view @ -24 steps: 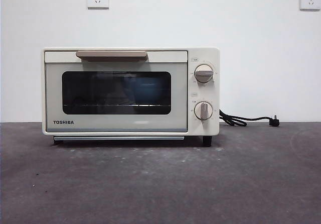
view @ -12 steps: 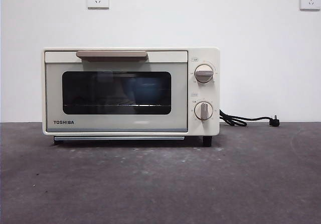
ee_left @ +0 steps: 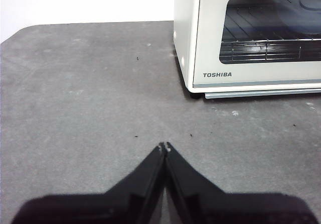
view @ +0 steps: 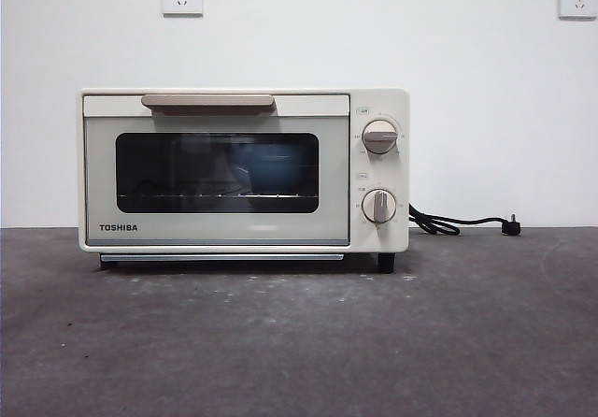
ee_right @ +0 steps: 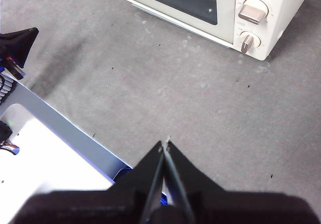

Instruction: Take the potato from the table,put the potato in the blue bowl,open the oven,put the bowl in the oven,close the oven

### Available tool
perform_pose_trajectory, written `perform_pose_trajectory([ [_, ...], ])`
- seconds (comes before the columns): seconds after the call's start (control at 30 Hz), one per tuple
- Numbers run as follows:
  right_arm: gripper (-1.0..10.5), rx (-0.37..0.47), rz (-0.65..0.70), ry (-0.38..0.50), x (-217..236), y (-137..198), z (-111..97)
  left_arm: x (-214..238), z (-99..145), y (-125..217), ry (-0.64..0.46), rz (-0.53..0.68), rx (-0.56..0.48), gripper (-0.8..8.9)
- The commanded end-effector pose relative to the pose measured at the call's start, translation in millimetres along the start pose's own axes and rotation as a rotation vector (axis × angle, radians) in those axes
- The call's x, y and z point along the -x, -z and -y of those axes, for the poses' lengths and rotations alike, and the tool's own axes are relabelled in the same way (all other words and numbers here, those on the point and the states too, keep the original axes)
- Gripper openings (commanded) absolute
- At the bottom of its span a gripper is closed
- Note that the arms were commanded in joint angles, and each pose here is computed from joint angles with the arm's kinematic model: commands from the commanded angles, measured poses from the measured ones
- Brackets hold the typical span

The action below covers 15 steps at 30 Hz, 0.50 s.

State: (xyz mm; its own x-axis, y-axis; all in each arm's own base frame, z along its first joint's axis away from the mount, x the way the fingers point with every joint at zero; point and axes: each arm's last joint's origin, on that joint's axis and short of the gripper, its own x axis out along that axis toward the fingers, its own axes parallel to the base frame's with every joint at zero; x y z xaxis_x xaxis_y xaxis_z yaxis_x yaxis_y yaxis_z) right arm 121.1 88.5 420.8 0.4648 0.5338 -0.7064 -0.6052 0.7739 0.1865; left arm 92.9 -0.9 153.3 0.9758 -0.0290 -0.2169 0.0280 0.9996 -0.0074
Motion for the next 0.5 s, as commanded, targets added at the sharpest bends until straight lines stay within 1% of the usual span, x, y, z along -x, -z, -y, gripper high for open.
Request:
perform_pose_trajectory([
  [0.03,0.1,-0.005,0.003,0.0,0.5,0.2,-0.2,-1.2,-0.3,3.4,-0.003,-0.008,0.011,-0.04],
  [0.5,0.1,-0.004,0.003,0.0,0.5,0.2,-0.2,-1.2,-0.3,3.4,-0.003,-0.008,0.011,-0.04],
])
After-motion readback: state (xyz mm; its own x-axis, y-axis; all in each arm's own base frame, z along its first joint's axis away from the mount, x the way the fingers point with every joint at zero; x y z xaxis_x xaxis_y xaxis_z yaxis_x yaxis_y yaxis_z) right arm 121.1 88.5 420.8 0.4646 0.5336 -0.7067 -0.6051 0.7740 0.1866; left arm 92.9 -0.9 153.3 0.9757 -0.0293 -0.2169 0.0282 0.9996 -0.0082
